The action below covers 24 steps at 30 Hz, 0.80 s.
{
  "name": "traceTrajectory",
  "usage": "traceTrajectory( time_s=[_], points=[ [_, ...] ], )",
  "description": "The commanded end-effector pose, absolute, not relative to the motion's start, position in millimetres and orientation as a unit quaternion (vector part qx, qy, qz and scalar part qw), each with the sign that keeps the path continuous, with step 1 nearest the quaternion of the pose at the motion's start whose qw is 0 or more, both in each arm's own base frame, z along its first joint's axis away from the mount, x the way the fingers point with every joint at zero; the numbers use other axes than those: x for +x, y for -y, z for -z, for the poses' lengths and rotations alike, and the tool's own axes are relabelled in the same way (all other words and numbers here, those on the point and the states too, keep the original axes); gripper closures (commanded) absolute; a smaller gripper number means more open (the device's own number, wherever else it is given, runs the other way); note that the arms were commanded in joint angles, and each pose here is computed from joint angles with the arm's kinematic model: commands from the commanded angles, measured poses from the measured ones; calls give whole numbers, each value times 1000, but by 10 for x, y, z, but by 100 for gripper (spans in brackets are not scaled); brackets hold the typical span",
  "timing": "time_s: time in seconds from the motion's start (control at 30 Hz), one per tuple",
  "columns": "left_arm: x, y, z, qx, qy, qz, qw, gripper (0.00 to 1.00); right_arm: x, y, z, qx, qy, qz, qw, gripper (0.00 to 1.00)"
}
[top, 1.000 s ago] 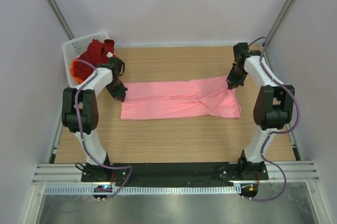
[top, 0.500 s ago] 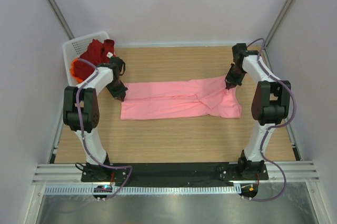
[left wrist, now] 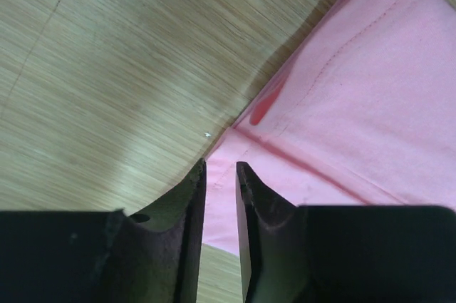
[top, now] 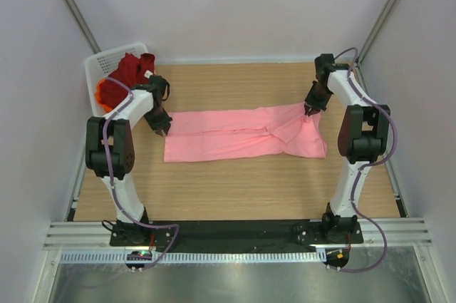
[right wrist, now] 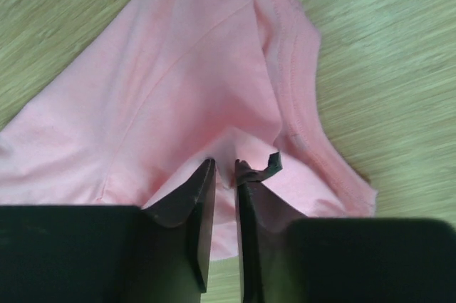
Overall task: Fold and stack the t-shirts
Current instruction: Fold the tshirt
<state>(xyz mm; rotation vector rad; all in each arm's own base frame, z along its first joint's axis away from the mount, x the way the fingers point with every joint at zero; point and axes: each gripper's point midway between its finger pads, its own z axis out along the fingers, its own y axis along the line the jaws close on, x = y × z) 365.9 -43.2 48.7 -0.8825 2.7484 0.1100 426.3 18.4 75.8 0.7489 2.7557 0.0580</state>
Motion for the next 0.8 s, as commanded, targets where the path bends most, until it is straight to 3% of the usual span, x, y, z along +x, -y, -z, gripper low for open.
traceTrajectory(
  time_s=[0.0, 0.13, 0.2, 0.33, 0.37, 0.5, 0.77],
  points=[
    [3763, 355, -679, -297, -940, -54, 160, 73, 4408, -4, -928, 269, -949, -9, 167, 73],
    [3719, 268, -1034, -280, -937, -63, 200, 50, 4385, 134, -1313, 247, -952, 22, 180, 54],
    [3653, 255, -1168, -262, -939, -69, 212, 47, 4318, 98, -1430, 230, -955, 20, 184, 46],
    [3470, 562, -1358, -215, -948, -15, 232, 50, 3967, -261, -1396, 206, -963, -61, 163, 43],
    [3473, 673, -1474, -208, -944, 17, 256, 50, 3888, -356, -1476, 205, -960, -90, 170, 43],
    [3232, 1273, -1338, -189, -942, 153, 233, 52, 3586, -878, -1236, 214, -950, -186, 135, 41],
    [3042, 1605, -833, -149, -962, 146, 177, 59, 3429, -1035, -656, 215, -951, -192, 110, 40]
  ],
)
